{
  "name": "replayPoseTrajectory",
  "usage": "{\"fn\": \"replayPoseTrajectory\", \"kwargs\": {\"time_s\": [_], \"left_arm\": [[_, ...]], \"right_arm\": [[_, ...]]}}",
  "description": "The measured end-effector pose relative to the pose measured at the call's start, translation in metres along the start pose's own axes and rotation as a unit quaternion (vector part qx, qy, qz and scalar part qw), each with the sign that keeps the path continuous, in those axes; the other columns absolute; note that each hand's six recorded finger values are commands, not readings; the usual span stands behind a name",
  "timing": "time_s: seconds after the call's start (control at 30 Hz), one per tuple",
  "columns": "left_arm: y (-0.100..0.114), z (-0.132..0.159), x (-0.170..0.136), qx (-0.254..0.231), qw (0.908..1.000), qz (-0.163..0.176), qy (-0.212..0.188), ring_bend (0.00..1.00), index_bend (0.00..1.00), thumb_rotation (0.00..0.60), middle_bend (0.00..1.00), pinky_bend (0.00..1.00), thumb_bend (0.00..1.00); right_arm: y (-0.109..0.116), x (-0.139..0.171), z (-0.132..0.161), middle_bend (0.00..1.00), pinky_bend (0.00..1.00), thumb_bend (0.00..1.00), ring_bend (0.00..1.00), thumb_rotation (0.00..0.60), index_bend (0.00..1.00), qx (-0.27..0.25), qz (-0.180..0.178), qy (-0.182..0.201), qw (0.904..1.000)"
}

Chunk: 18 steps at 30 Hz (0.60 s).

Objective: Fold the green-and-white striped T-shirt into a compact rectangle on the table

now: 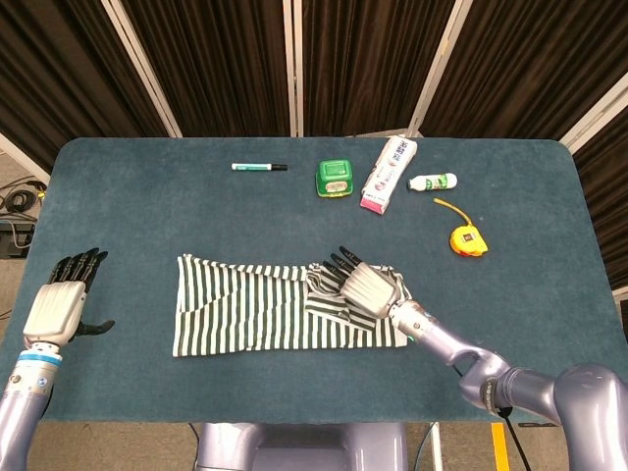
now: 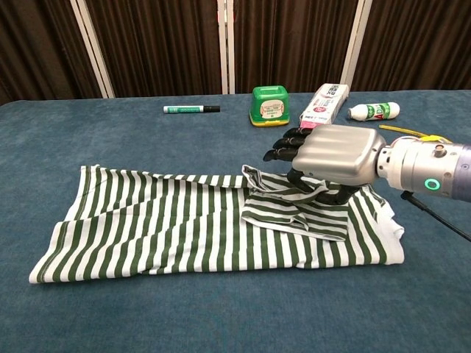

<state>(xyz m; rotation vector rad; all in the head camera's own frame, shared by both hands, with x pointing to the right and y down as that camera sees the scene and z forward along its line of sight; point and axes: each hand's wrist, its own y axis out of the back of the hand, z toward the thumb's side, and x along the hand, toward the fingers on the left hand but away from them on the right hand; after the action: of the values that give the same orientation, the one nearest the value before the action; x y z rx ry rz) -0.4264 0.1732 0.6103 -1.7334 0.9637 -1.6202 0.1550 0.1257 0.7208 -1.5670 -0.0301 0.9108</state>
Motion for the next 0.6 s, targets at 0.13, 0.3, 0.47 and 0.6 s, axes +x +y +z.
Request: {"fn": "replayPoseTrajectory", "kwargs": {"time_s": [0.13,0.3,0.47,0.6], "left_arm": [[0.000,0.000,0.000,-0.001,1.0000,-0.001,0.000,0.00,0.00,0.600,0.00,0.00,0.12],[0.001,0.000,0.000,-0.002,1.0000,-0.002,0.000,0.00,0.00,0.600,0.00,0.00,0.12],[0.002,0.000,-0.001,-0.004,1.0000,-0.001,-0.002,0.00,0.00,0.600,0.00,0.00,0.12],[0.002,0.001,-0.001,-0.004,1.0000,0.001,-0.003,0.00,0.00,0.600,0.00,0.00,0.12]], "right_arm": [[-0.002,0.000,0.003,0.05,0.00,0.36,0.00,0.600,0.56,-0.003,0.004,0.002,1.0000],[-0.005,0.003,0.009,0.04,0.00,0.36,0.00,0.600,0.13,-0.032,0.024,0.014,0.9991],[-0.007,0.007,0.015,0.02,0.00,0.37,0.00,0.600,0.00,-0.099,0.056,0.028,0.9931],[-0.006,0.010,0.017,0.02,0.00,0.40,0.00,0.600,0.00,-0.149,0.079,0.033,0.9851]]}}
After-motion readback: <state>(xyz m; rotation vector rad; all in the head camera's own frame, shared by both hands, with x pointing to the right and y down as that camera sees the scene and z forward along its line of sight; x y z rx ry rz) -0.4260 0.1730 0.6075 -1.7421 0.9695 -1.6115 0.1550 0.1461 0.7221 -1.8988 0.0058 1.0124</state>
